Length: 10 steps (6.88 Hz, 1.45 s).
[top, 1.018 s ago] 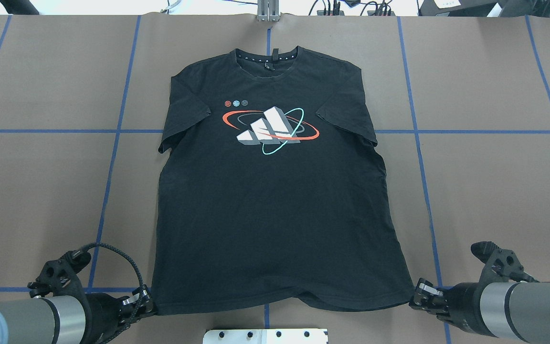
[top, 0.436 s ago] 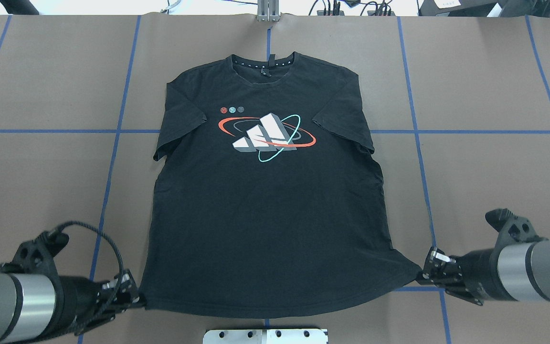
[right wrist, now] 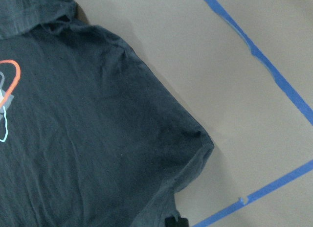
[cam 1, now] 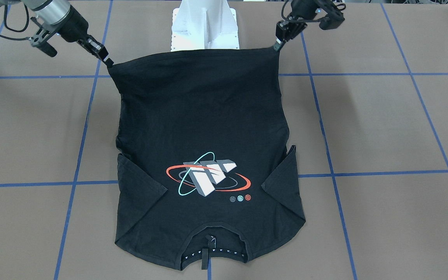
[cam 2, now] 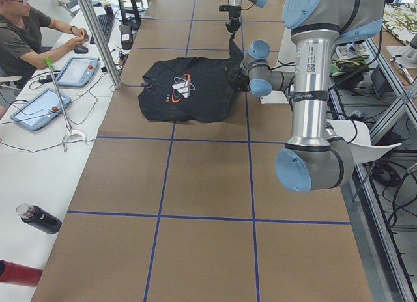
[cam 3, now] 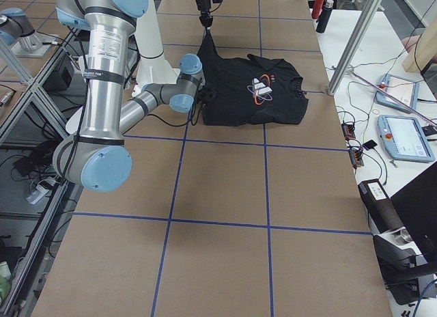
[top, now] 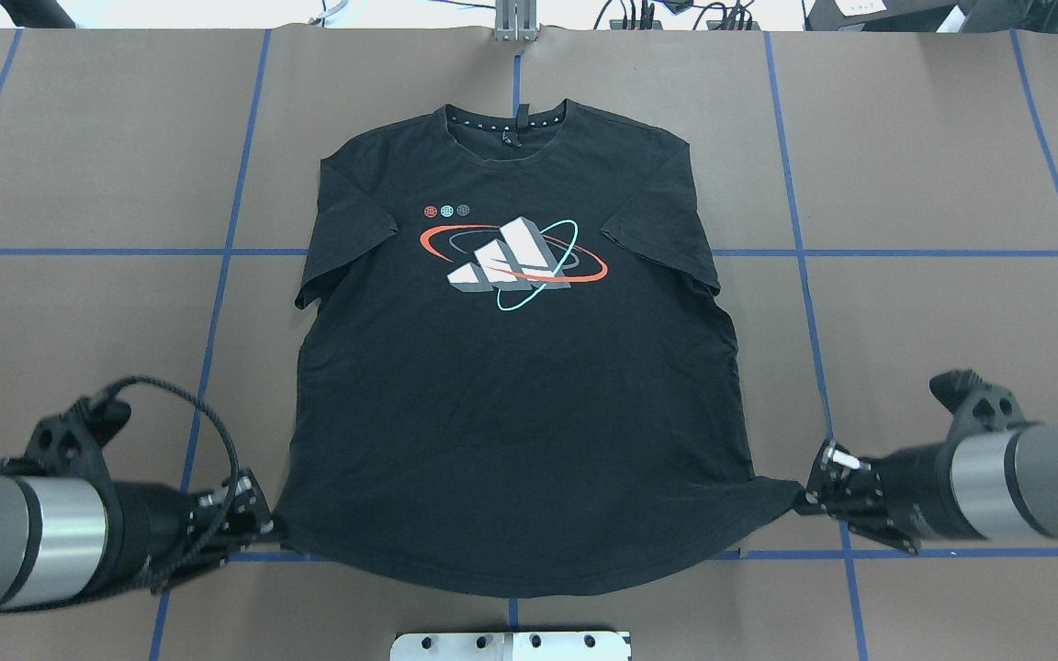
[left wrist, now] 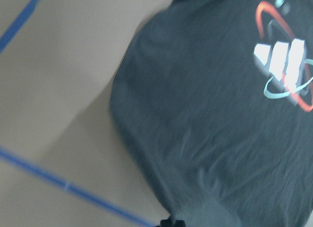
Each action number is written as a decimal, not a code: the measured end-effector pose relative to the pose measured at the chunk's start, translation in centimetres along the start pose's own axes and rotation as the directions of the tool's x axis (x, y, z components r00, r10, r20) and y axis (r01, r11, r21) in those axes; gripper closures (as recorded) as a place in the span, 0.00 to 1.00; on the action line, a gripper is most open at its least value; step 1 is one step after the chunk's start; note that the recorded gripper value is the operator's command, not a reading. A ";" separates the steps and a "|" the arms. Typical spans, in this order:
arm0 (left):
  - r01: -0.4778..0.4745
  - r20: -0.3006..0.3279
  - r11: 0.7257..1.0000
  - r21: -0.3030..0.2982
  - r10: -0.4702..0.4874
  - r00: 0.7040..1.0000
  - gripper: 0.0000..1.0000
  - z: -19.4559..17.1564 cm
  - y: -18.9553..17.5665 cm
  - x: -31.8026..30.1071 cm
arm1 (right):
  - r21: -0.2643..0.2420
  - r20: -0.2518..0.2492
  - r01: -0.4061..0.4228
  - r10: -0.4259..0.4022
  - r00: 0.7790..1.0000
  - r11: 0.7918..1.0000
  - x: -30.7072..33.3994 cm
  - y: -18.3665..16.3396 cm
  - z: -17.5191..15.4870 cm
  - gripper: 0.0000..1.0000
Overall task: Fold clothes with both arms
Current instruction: 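Lift both hem corners with both grippers and pull them upward, then carry the hem with both grippers over the shirt toward the collar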
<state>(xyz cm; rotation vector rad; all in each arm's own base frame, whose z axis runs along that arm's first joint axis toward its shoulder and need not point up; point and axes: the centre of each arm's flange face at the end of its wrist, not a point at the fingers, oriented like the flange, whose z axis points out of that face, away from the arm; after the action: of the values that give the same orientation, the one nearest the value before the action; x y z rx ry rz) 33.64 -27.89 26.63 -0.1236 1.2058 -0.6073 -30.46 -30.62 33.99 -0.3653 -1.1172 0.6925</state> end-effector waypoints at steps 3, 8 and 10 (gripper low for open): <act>-0.013 0.010 0.993 0.116 0.012 1.000 1.00 3.2 -9.5 3.2 | 0.118 -0.055 -0.004 0.011 0.998 0.993 -7.4 -5.1 -0.3 1.00; 0.013 0.021 0.965 0.262 -0.019 1.000 1.00 7.4 -20.4 8.6 | 0.251 -0.077 0.026 -0.007 0.997 0.968 -17.4 -15.0 1.5 1.00; 0.009 0.031 0.956 0.294 -0.019 0.999 1.00 7.9 -23.0 9.5 | 0.281 -0.106 0.048 -0.019 0.994 0.958 -22.3 -16.9 1.6 1.00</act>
<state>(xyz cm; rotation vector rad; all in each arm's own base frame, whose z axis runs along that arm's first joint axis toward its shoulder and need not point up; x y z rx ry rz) 34.30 -53.67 30.85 0.1086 1.0700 -0.7869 -32.28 -58.18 29.16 -0.1349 -0.9093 0.7836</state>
